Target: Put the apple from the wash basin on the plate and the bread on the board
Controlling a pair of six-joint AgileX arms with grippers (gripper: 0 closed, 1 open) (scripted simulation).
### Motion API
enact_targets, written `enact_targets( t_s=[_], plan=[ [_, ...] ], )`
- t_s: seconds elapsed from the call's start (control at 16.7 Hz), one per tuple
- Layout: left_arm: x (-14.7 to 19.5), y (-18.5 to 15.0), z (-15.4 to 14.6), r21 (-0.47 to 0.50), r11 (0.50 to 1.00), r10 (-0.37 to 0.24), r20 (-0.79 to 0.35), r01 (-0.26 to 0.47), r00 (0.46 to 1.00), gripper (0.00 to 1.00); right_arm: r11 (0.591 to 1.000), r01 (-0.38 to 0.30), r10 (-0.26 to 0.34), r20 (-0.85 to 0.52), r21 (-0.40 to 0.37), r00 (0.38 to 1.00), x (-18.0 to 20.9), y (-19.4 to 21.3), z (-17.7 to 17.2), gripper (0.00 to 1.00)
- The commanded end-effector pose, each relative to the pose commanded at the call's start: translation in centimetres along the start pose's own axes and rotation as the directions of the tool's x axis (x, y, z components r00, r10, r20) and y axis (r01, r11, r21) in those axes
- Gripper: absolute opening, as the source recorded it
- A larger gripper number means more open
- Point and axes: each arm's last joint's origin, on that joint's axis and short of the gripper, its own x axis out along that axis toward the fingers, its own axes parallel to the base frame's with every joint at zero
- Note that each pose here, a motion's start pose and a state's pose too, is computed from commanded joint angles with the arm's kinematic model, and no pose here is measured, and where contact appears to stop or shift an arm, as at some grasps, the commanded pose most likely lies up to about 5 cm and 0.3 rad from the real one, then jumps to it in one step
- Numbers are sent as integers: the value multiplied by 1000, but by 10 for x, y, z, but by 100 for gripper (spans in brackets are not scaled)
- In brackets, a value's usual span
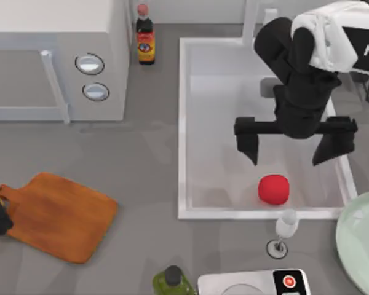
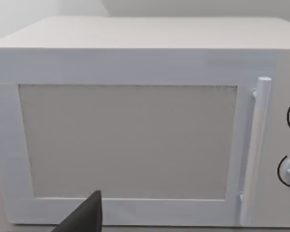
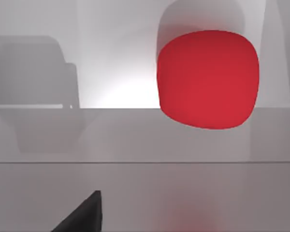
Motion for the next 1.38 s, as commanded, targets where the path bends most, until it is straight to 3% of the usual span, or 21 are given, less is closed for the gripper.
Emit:
enact_targets(
  t_s=[0.6,0.9,1.38],
  plan=[
    [0,0,0,0,1000,0,0,0,1000,100,1000,-4,5,9,-4,1000,136,3,1,100],
    [0,0,0,0,1000,0,0,0,1000,100,1000,-1,1,2,-4,1000,146,2,-1,100],
    [0,0,0,0,1000,0,0,0,1000,100,1000,-1,1,2,-4,1000,146,2,-1,40]
  ],
)
